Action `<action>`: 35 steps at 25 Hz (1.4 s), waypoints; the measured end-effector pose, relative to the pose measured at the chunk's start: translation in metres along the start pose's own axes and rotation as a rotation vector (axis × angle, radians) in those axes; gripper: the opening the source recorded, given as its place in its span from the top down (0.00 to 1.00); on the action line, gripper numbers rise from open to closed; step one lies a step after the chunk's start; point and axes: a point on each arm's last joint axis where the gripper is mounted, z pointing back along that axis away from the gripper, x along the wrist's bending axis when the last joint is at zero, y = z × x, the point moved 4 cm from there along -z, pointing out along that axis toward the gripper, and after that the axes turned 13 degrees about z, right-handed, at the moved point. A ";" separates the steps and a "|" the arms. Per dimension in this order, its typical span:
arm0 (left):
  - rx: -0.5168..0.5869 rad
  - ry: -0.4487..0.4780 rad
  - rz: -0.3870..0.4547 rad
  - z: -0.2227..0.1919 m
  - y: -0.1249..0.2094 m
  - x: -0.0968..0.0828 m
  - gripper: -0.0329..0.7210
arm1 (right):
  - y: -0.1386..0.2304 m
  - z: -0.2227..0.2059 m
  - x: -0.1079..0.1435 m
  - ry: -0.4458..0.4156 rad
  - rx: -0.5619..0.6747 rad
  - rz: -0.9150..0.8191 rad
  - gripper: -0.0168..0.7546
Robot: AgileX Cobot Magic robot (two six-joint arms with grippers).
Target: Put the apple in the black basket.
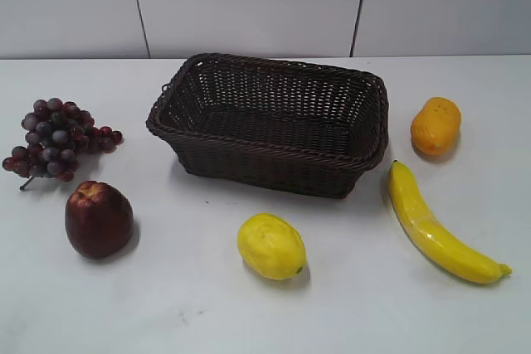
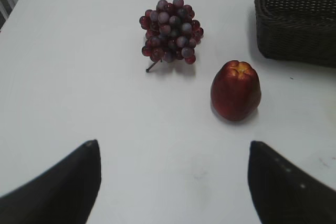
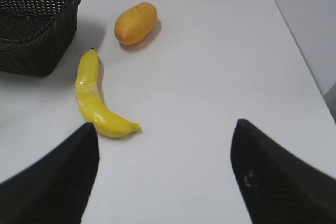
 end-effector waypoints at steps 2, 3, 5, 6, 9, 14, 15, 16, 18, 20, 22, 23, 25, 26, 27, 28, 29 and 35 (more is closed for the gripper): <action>0.000 0.000 0.000 0.000 0.000 0.000 0.08 | 0.000 0.000 0.000 0.000 0.000 0.000 0.22; 0.000 0.000 0.000 0.000 0.000 0.000 0.08 | 0.000 0.000 0.000 0.000 0.000 0.000 0.22; 0.000 0.000 0.000 0.000 0.000 0.000 0.08 | 0.000 0.000 0.000 0.000 0.000 0.000 0.22; 0.000 0.000 0.000 0.000 0.000 0.000 0.08 | 0.000 0.000 0.000 0.000 0.000 0.000 0.22; 0.000 0.000 0.000 0.000 0.000 0.000 0.08 | 0.000 0.000 0.000 0.000 0.000 0.000 0.22; 0.000 0.000 0.000 0.000 0.000 0.000 0.10 | 0.000 0.000 0.000 0.000 0.000 0.000 0.22; 0.000 0.001 0.001 0.000 0.000 0.000 0.10 | 0.000 0.000 0.000 0.000 0.000 0.000 0.22; 0.001 0.006 0.003 0.000 0.000 -0.001 0.10 | 0.000 0.000 0.000 0.000 0.000 0.000 0.22; -0.010 0.024 0.011 0.001 -0.001 -0.003 0.10 | 0.000 0.000 0.000 0.000 0.000 0.000 0.22; -0.063 0.055 0.023 0.004 -0.010 -0.008 0.10 | 0.000 0.000 0.000 0.000 0.000 0.000 0.22; -0.137 0.095 0.045 0.007 -0.027 -0.015 0.11 | 0.000 0.000 0.000 0.000 0.000 0.000 0.22; -0.158 0.107 0.058 0.006 -0.036 -0.017 0.11 | 0.000 0.000 0.000 0.000 0.000 0.000 0.22; -0.184 0.107 0.073 -0.001 -0.053 -0.019 0.11 | 0.000 0.000 0.000 0.000 0.000 0.000 0.22; -0.191 0.102 0.074 -0.007 -0.063 -0.019 0.11 | 0.000 0.000 0.000 0.000 0.000 0.000 0.22; -0.174 0.095 0.075 -0.014 -0.071 -0.019 0.11 | 0.000 0.000 0.000 0.000 0.000 0.000 0.22; -0.168 0.097 0.070 -0.019 -0.080 -0.021 0.11 | 0.000 0.000 0.000 0.000 0.000 0.000 0.22; -0.154 0.097 0.061 -0.024 -0.089 -0.023 0.11 | 0.000 0.000 0.000 0.000 0.000 0.000 0.22; -0.011 0.130 -0.027 -0.056 -0.161 -0.043 0.12 | 0.000 0.000 0.000 0.000 0.000 0.000 0.22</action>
